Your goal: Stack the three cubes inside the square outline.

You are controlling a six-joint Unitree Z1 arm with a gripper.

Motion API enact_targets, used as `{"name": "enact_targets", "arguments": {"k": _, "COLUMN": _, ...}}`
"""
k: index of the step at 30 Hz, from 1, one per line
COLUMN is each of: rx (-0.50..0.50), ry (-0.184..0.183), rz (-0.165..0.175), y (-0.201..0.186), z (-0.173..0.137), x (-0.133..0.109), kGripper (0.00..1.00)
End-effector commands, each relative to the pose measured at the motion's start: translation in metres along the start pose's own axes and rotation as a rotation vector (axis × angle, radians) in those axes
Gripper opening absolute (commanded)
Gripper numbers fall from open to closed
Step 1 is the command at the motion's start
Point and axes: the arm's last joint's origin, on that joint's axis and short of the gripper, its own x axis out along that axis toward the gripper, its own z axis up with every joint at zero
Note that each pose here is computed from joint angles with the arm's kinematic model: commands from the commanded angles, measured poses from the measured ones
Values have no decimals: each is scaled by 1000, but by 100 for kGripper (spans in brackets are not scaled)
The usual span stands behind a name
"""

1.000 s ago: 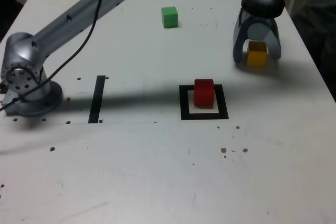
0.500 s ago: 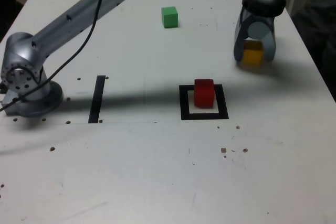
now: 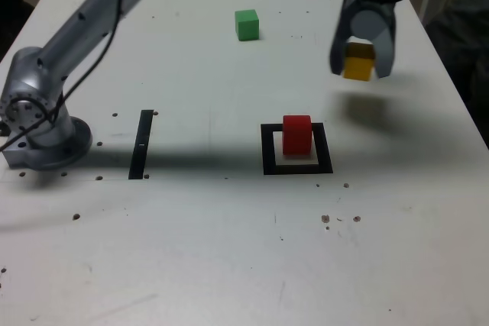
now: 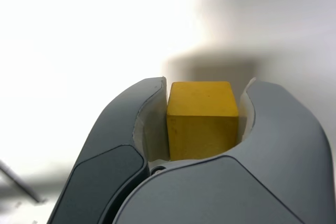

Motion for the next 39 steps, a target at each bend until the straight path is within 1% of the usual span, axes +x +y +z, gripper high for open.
{"name": "enact_targets", "arguments": {"k": 1, "rx": -10, "ry": -30, "rz": 25, "y": -24, "z": -31, "x": -41, "kGripper": 12}}
{"name": "enact_targets", "arguments": {"k": 4, "rx": -32, "ry": -17, "rz": 29, "y": -48, "z": -50, "x": -52, "kGripper": 12}}
{"name": "enact_targets", "arguments": {"k": 8, "rx": -67, "ry": -12, "rz": 35, "y": -76, "z": -69, "x": -60, "kGripper": 12}}
{"name": "enact_targets", "arguments": {"k": 11, "rx": -93, "ry": 0, "rz": 28, "y": -89, "z": -79, "x": -58, "kGripper": 12}}
{"name": "enact_targets", "arguments": {"k": 14, "rx": -123, "ry": 14, "rz": 13, "y": -96, "z": -87, "x": -51, "kGripper": 13}}
{"name": "enact_targets", "arguments": {"k": 17, "rx": -143, "ry": 12, "rz": -1, "y": -100, "z": -92, "x": -44, "kGripper": 13}}
{"name": "enact_targets", "arguments": {"k": 23, "rx": -157, "ry": -25, "rz": -22, "y": -105, "z": -95, "x": -32, "kGripper": 13}}
{"name": "enact_targets", "arguments": {"k": 26, "rx": -154, "ry": -35, "rz": -30, "y": -109, "z": -92, "x": -25, "kGripper": 13}}
{"name": "enact_targets", "arguments": {"k": 31, "rx": -152, "ry": -23, "rz": -32, "y": -115, "z": -86, "x": -12, "kGripper": 13}}
{"name": "enact_targets", "arguments": {"k": 36, "rx": -151, "ry": -5, "rz": -30, "y": -115, "z": -80, "x": -3, "kGripper": 13}}
{"name": "enact_targets", "arguments": {"k": 39, "rx": -148, "ry": 0, "rz": -29, "y": -115, "z": -74, "x": 2, "kGripper": 13}}
